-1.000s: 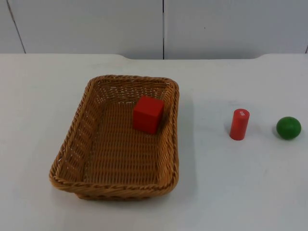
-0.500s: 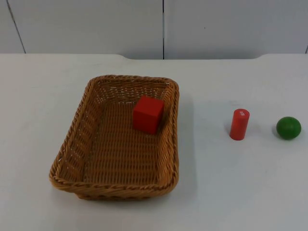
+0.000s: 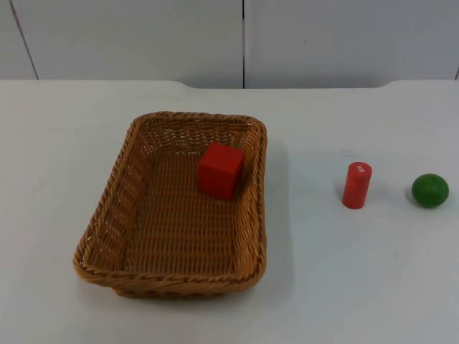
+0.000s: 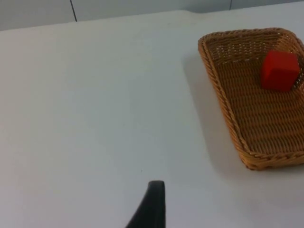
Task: Pick up the basket with the left hand and place the object to the left of the red cylinder into the basket with the right hand.
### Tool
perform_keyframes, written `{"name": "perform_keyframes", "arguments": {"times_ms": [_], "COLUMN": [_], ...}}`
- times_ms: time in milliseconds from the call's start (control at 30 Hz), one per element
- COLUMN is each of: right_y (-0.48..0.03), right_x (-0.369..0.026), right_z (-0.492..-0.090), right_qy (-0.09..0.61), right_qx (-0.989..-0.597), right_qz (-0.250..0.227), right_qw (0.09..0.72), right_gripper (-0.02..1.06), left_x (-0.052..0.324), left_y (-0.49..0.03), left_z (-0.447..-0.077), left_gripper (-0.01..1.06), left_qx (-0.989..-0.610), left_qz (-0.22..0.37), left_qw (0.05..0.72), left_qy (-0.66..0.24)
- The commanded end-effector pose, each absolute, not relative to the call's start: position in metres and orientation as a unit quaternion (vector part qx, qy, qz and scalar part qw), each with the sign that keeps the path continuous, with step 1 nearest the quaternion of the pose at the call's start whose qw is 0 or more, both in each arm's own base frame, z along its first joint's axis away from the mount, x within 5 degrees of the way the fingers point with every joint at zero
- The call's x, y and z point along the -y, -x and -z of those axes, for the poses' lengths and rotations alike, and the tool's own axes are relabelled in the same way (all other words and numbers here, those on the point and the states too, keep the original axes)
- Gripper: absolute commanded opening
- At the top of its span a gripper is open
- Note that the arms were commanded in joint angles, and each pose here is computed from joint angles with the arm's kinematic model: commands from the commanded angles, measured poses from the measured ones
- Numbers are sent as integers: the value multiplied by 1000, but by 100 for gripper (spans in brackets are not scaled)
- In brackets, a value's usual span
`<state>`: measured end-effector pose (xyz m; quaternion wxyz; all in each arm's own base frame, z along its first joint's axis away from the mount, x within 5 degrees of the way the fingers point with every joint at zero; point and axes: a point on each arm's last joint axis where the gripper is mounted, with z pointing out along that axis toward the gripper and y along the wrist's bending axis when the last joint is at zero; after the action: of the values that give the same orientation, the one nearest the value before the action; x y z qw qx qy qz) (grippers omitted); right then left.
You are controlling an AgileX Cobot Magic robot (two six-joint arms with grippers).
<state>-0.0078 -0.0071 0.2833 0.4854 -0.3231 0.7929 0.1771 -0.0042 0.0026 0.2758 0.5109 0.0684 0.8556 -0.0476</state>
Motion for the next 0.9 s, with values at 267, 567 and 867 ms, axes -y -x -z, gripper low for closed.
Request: {"name": "perform_keyframes", "arguments": {"times_ms": [267,567,867], "right_y": [6,6,6], "right_x": [5,5,5], "right_z": [-280,-280,-280], "right_qy": [318,318,318], "right_qx": [-793,-793,-793], "right_qz": [-178,-178,-178], "right_qw": [489,489,489], "right_gripper": [81,101,105], "left_x": [-3,-1,-1], "left_y": [4,5,5], "left_z": [-275,-275,-275], "left_gripper": [84,104,105], "left_qx": [-855,-855,-855], "left_qz": [46,58,58], "left_qw": [512,510,510], "left_qy": [-72,-74,-74]}}
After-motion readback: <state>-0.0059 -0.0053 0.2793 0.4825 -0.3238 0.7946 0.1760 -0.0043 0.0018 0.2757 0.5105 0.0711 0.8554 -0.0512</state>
